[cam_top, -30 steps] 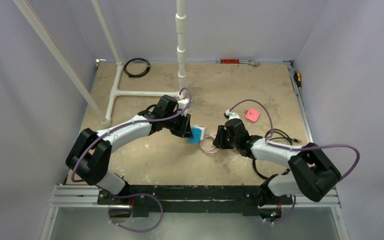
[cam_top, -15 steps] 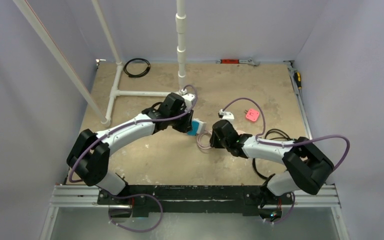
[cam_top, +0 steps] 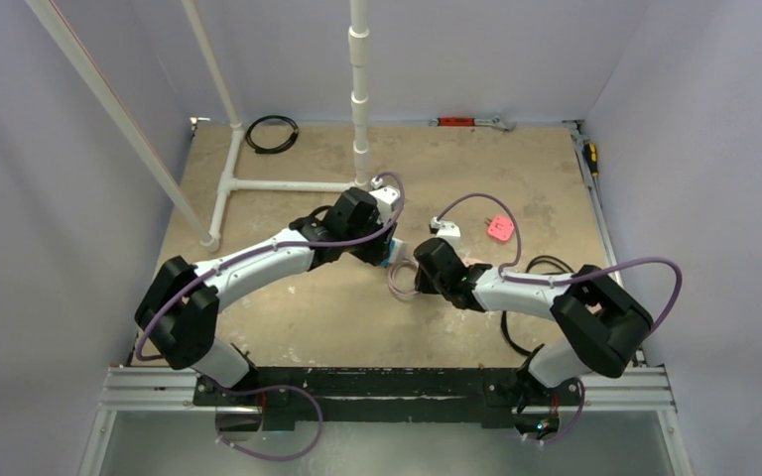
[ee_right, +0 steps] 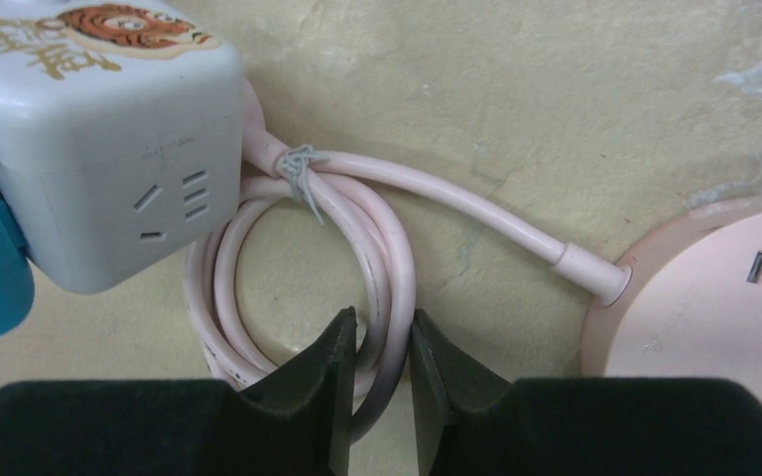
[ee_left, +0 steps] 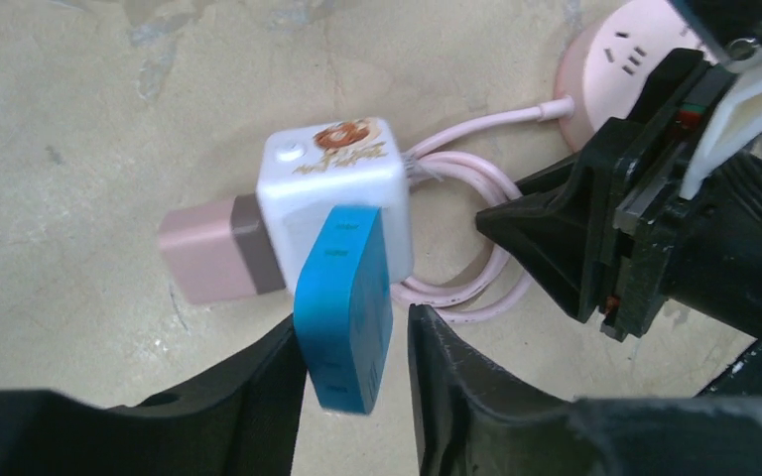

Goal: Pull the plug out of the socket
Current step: Remove the plug from the socket.

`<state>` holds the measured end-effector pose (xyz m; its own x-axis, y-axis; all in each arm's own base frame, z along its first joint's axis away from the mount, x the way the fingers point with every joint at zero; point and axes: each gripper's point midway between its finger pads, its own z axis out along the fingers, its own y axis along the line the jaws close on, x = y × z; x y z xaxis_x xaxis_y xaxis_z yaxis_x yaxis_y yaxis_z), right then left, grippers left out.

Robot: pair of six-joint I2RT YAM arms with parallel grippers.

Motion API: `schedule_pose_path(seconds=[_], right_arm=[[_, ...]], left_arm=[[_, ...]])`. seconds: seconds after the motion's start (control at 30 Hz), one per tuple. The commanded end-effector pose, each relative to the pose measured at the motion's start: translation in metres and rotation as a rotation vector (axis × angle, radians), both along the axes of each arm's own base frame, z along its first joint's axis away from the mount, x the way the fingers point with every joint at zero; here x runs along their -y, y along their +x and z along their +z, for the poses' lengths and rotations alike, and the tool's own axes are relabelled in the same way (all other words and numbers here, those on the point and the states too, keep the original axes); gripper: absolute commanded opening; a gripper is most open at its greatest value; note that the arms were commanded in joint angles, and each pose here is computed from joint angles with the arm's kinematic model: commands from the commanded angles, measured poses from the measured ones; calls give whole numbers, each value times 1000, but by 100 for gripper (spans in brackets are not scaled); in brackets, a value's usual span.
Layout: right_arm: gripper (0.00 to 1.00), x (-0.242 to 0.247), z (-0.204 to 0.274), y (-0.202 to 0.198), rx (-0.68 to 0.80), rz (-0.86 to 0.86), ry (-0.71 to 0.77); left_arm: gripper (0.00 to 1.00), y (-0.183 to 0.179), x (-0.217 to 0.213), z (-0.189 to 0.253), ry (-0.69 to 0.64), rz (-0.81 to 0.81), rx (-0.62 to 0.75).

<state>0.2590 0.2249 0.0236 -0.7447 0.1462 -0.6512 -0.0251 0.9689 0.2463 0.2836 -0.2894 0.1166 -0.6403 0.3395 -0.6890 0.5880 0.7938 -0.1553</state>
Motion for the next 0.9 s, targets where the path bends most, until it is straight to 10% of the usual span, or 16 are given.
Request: schedule_pose_path(seconds=[0.0,0.2,0.6,0.87], right_arm=[[22,-39,29,3,61,133,104],[14,-45,32,6,116,300,23],[9,-54,27,4,58,566,25],[49,-47,44,18,70,544,-34]], left_arm=[[47,-8,23,30,-144,-134,60],[78,-16,23,66,-264,-227,107],[93,34,-75,107,-293,118,233],[93,51,-107,93,-302,218,173]])
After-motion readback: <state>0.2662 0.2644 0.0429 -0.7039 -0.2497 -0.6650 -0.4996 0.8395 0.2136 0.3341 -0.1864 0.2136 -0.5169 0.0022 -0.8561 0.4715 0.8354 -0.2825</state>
